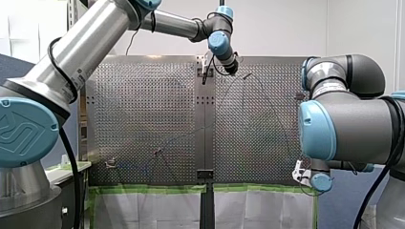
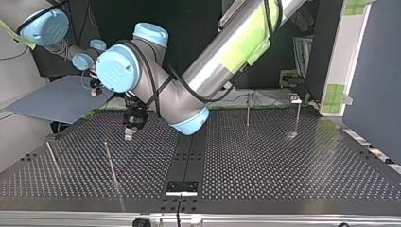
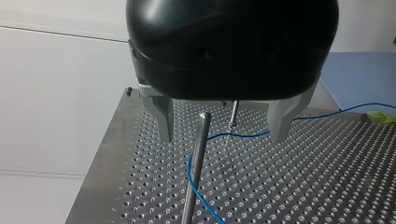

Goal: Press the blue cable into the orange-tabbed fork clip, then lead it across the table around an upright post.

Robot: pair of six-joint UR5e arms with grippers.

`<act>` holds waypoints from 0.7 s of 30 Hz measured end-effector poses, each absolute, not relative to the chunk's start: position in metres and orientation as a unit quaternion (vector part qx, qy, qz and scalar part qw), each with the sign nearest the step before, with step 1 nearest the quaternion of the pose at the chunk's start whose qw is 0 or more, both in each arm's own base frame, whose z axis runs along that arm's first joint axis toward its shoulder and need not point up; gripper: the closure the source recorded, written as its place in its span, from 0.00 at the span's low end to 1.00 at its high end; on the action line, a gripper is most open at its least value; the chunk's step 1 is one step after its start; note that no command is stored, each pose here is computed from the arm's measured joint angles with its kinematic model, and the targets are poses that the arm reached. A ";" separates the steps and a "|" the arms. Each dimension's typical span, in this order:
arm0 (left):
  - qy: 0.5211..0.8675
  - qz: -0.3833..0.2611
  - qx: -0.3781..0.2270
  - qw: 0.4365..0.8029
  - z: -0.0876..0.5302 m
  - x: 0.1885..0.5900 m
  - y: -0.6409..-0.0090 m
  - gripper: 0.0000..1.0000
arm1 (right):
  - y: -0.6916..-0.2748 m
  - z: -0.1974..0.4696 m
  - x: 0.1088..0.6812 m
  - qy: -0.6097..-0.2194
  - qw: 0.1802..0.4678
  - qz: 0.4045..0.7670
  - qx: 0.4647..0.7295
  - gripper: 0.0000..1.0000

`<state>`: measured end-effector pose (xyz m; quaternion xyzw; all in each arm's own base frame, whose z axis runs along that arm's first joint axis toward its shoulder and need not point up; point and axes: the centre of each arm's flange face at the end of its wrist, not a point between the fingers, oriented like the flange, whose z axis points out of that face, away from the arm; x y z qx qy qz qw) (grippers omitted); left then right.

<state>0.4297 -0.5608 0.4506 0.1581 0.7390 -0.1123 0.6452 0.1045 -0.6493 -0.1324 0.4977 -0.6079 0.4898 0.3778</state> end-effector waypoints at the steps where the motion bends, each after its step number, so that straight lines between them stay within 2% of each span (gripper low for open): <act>1: 0.739 -0.112 0.158 0.645 0.451 0.430 -0.561 0.00 | -0.649 -0.132 0.104 -0.608 0.378 0.490 0.498 1.00; 21: 0.739 -0.124 0.156 0.644 0.453 0.417 -0.564 0.00 | -0.650 -0.132 0.102 -0.609 0.378 0.489 0.497 1.00</act>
